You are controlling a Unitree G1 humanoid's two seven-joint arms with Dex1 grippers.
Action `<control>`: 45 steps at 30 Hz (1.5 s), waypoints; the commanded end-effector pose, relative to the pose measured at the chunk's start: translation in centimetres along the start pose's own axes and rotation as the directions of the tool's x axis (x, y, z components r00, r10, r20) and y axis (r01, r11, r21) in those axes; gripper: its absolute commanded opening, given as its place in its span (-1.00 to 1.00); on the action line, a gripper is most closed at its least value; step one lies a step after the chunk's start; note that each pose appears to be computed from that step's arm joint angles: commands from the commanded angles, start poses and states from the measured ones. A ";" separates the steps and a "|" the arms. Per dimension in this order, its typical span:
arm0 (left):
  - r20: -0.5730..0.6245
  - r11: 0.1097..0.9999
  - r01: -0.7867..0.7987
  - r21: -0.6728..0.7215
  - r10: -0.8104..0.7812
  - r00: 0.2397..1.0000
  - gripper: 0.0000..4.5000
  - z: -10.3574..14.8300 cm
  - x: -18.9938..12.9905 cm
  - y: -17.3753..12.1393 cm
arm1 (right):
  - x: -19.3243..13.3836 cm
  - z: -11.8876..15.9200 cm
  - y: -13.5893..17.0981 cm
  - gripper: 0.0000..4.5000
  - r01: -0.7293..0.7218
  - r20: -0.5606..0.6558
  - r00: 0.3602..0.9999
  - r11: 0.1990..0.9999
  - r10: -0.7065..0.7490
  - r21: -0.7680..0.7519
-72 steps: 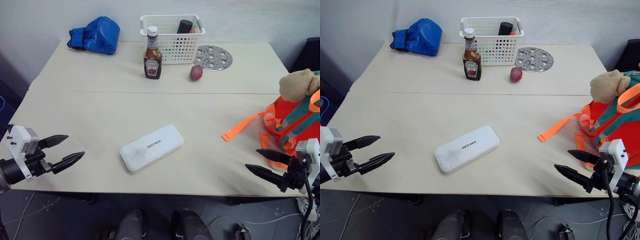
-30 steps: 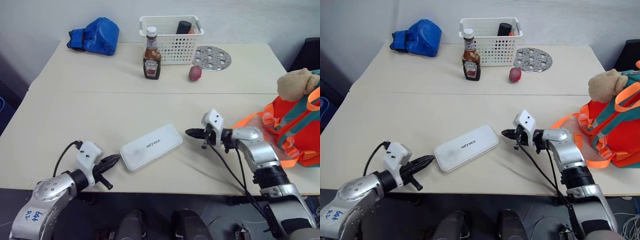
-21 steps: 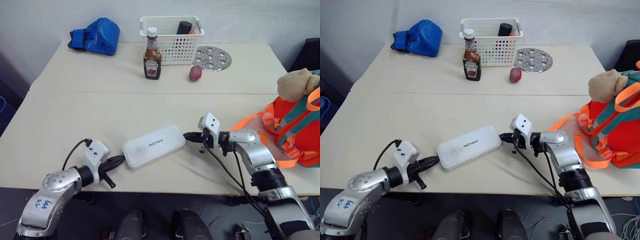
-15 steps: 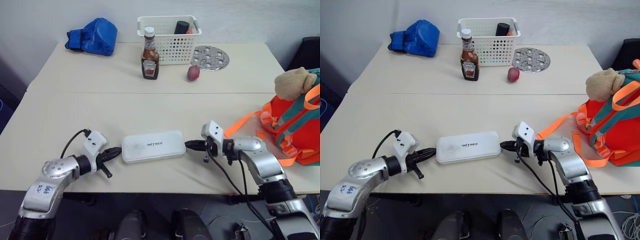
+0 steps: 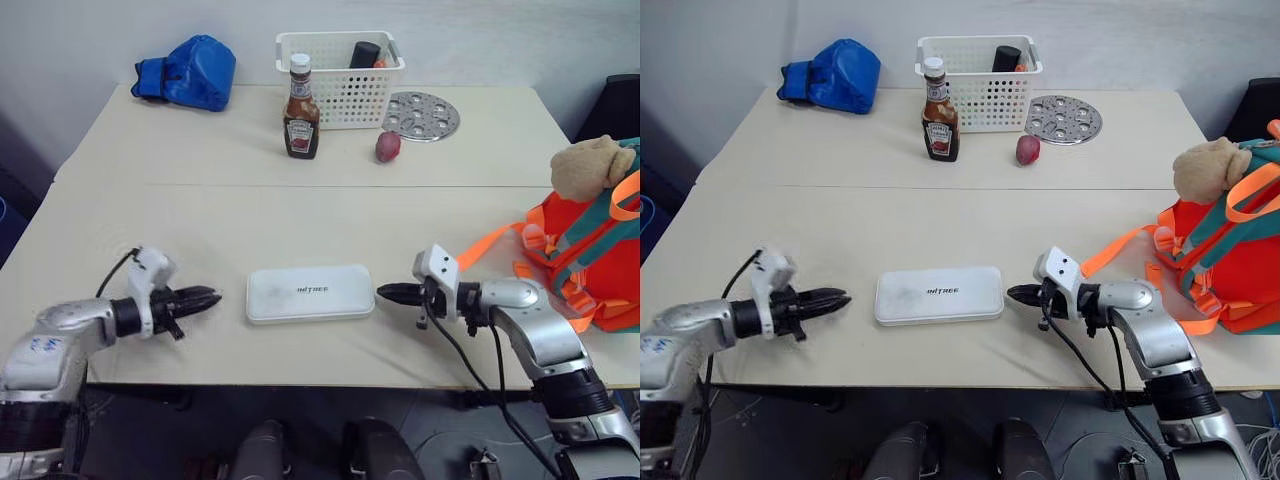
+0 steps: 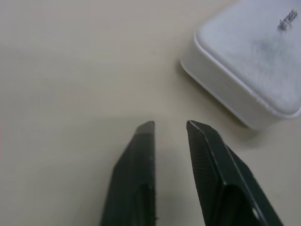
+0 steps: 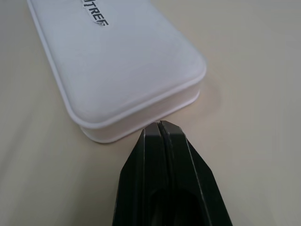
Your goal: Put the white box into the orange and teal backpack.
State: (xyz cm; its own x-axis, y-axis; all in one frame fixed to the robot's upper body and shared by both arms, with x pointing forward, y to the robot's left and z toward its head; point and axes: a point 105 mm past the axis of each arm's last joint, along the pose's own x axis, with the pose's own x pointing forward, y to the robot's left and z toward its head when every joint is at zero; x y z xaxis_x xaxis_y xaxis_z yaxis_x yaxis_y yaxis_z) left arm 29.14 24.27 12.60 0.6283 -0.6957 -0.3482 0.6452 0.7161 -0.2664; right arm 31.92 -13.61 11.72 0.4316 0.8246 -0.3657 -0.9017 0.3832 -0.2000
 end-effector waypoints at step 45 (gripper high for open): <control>-0.194 0.809 0.424 -0.407 -0.530 0.825 0.29 4.0 10.3 -5.5 | 1.7 0.1 1.3 -1.00 -0.089 -0.011 0.996 0.984 0.089 -0.153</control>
State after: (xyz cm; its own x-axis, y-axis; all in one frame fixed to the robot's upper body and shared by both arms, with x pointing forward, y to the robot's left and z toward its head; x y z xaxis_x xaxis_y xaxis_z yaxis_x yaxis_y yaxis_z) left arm 33.68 13.61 12.88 0.1160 -0.9318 -0.3439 0.5720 0.3457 -0.7439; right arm 31.81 -12.37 10.33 0.3599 0.8352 -0.4157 -0.9254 0.2630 -0.2727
